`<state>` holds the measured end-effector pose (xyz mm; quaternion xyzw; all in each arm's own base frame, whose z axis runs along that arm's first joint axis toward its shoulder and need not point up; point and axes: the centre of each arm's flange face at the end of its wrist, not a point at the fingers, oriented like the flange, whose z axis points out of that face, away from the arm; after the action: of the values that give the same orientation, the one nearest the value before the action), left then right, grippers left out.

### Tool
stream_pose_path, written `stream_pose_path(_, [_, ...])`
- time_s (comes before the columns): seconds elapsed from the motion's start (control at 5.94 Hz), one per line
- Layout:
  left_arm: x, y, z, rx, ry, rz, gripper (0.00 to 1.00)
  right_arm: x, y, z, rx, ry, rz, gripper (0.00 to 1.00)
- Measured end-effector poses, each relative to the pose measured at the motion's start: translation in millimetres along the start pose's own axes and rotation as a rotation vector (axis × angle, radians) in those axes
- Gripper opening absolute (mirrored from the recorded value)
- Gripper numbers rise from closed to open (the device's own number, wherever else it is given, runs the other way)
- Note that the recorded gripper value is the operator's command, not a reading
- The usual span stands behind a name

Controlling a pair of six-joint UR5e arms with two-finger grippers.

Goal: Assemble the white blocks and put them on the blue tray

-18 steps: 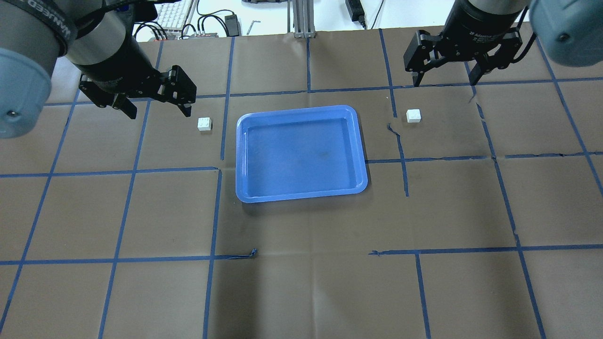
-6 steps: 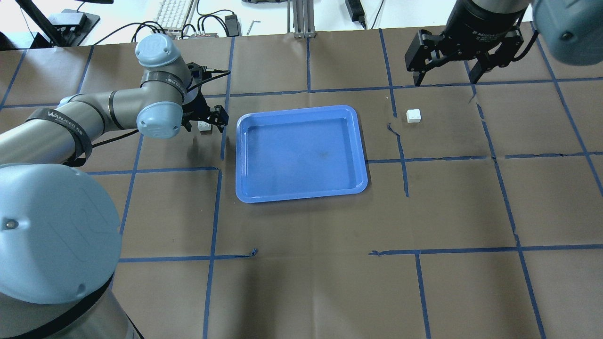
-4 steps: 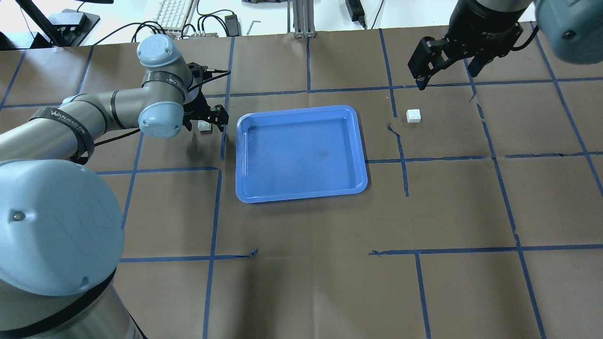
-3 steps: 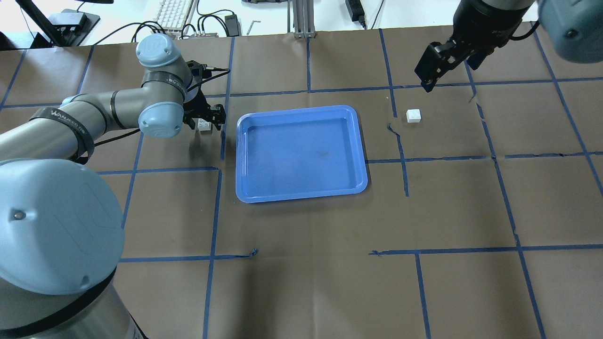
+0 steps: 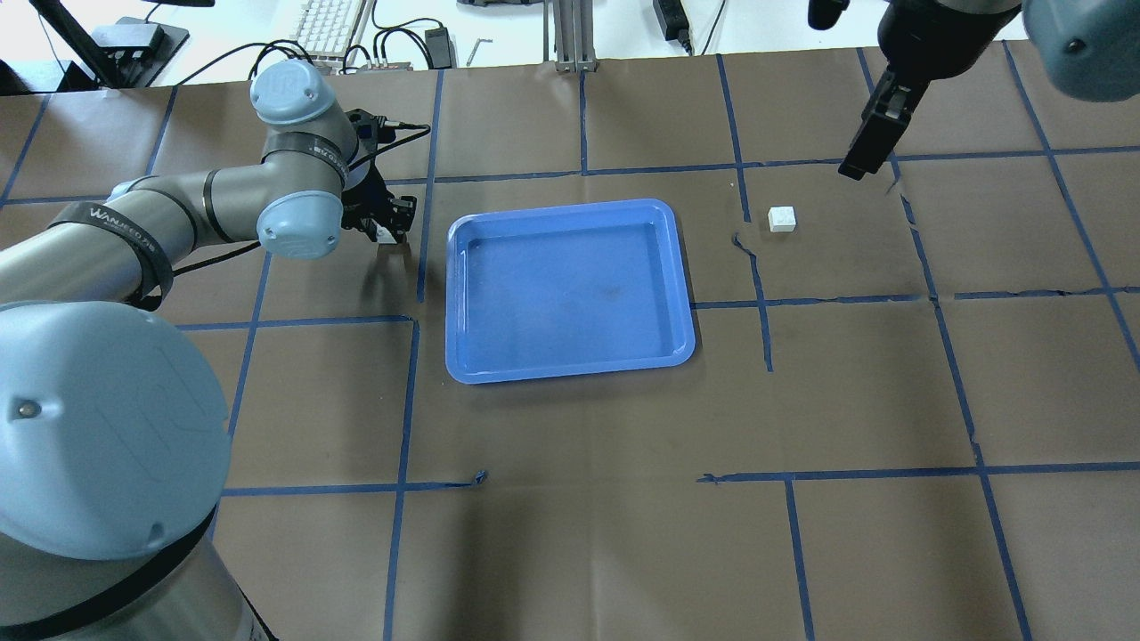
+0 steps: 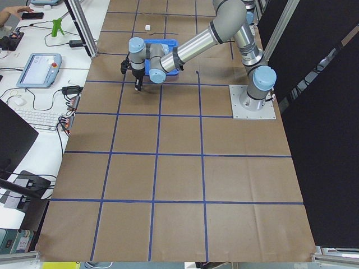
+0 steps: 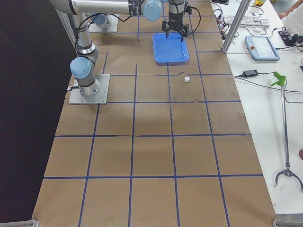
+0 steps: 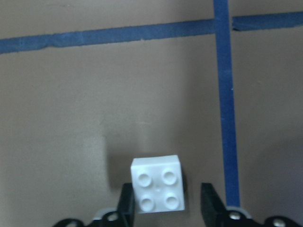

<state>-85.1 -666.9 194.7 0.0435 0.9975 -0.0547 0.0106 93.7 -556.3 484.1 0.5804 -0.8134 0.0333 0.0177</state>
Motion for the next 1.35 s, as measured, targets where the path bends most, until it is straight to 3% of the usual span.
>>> stream_pose_path(0.17, [3,2,-24,0.028,-0.003,0.061,0.00,15,2,11,0.012,-0.016,-0.188,1.00])
stream_pose_path(0.34, [15,11,-52,0.050,-0.001,0.191,0.00,39,7,23,0.059,-0.034,-0.317,1.00])
stream_pose_path(0.5, [46,23,-70,0.057,0.002,0.372,0.00,66,17,44,0.136,-0.061,-0.369,1.00])
stream_pose_path(1.01, [160,60,-63,0.025,0.019,1.034,0.01,123,49,137,0.387,-0.159,-0.314,1.00])
stream_pose_path(1.18, [183,75,-55,0.011,0.034,1.203,0.01,136,55,169,0.439,-0.171,-0.315,1.00])
stream_pose_path(1.35, [203,88,-49,0.005,0.048,1.306,0.01,147,58,201,0.468,-0.178,-0.319,1.00])
